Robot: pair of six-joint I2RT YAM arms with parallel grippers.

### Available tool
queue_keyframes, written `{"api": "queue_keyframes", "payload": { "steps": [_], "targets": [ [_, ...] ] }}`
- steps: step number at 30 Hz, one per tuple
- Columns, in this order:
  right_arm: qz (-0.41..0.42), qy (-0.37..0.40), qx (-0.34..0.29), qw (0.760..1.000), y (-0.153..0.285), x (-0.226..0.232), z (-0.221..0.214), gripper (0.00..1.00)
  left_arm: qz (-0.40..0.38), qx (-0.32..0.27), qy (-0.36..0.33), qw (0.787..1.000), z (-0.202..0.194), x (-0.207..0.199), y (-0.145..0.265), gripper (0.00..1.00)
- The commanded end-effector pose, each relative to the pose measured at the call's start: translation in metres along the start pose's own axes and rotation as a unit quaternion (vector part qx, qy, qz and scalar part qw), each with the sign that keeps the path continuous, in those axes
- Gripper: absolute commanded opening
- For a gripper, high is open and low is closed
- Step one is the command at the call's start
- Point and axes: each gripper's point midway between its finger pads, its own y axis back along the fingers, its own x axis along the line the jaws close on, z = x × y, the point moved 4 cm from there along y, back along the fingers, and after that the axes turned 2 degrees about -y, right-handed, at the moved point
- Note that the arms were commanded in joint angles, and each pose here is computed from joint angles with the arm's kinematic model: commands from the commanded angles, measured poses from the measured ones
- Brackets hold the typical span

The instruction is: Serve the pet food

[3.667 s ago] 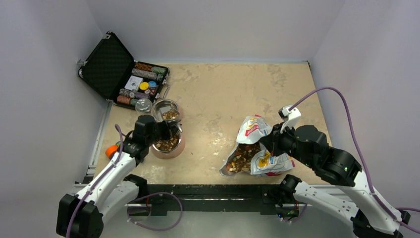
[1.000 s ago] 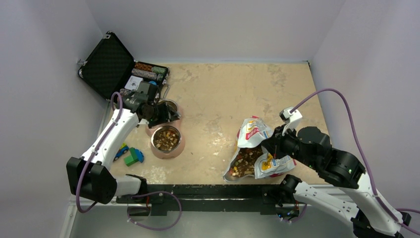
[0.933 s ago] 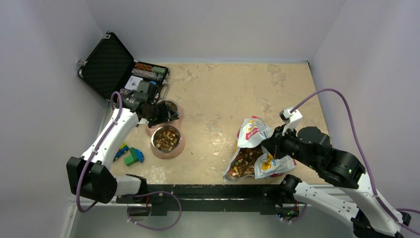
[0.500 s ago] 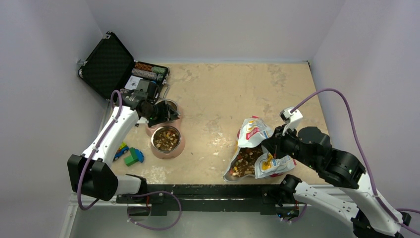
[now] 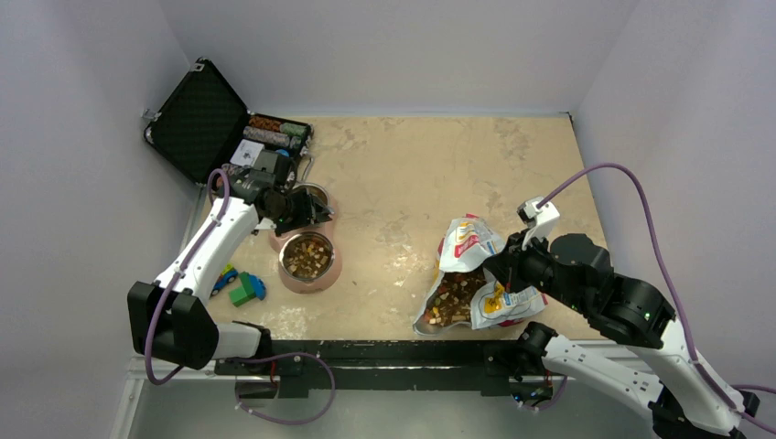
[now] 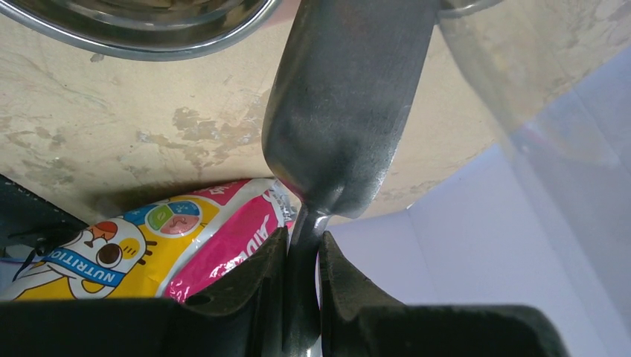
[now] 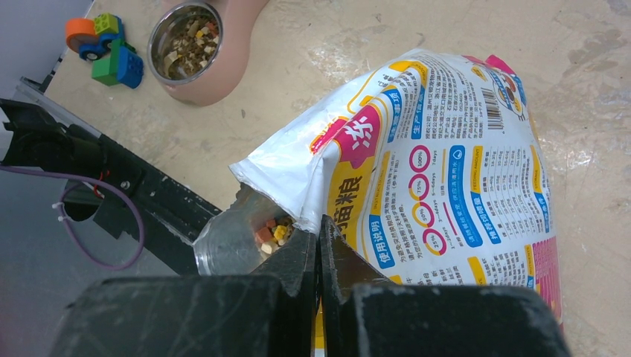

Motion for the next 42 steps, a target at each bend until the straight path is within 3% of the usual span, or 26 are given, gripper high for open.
{"api": "queue_keyframes", "payload": {
  "steps": [1, 11, 17, 22, 31, 42],
  "targets": [
    [0.019, -0.017, -0.077, 0.997, 0.015, 0.008, 0.033, 0.00, -0.057, 0.022, 0.243, 0.968, -0.006, -0.050, 0.022, 0.00],
    [0.013, -0.021, -0.079, 0.997, 0.017, 0.005, 0.031, 0.00, -0.033, 0.031, 0.238, 0.970, -0.004, -0.041, 0.010, 0.00],
    [0.016, -0.021, -0.078, 0.997, 0.015, 0.006, 0.031, 0.00, -0.081, 0.027, 0.229, 0.970, -0.009, -0.057, 0.034, 0.00],
    [0.018, -0.020, -0.081, 0.996, 0.014, 0.008, 0.033, 0.00, -0.045, 0.013, 0.227, 0.973, 0.004, -0.030, 0.014, 0.00],
    [0.023, -0.021, -0.074, 0.997, 0.012, 0.009, 0.030, 0.00, -0.110, 0.045, 0.219, 0.968, 0.000, -0.046, 0.019, 0.00],
    [0.018, -0.022, -0.078, 0.997, 0.015, 0.007, 0.032, 0.00, -0.058, 0.050, 0.224, 0.971, 0.000, -0.031, 0.007, 0.00]
  ]
}}
